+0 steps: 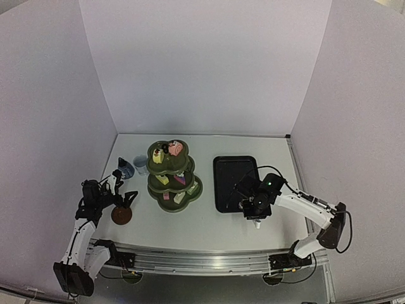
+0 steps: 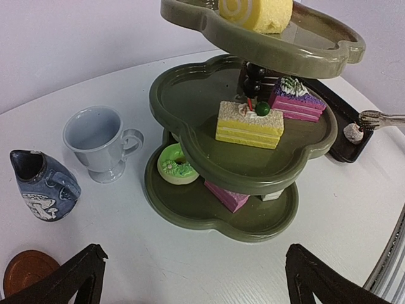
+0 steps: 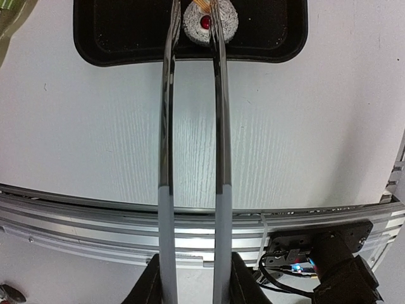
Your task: Serve the afternoon tea
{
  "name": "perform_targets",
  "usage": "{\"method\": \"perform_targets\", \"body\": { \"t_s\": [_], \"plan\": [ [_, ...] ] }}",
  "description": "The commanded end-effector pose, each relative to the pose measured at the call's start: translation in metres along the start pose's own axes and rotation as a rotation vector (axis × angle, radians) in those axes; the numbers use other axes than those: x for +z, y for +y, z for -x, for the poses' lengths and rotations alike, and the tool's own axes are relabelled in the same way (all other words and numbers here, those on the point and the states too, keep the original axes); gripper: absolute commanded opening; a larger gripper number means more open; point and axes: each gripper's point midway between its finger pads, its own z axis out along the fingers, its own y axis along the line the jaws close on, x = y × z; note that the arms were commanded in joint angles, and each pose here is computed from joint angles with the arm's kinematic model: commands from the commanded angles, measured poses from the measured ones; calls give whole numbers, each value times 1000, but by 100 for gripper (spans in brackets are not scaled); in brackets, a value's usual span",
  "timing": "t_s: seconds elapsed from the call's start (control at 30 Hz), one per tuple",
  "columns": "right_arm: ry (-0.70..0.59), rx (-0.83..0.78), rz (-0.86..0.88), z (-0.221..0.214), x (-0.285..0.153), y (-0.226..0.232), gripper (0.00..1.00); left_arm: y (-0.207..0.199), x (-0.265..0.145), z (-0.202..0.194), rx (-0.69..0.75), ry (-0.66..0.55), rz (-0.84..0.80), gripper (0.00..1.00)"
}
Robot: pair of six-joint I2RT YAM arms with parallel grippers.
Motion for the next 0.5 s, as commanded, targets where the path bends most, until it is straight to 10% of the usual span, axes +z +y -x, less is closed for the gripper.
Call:
{"method": "perform_targets", "body": {
  "t_s": [0.0,0.47],
  "plan": [
    [72,-22,-146,-14,-5,-31,29,-1,0,8,32,-31,-4,100],
    [95,-68,-223,-10,-4,-37,30,0,1,5,35,-25,1,100]
  ]
}}
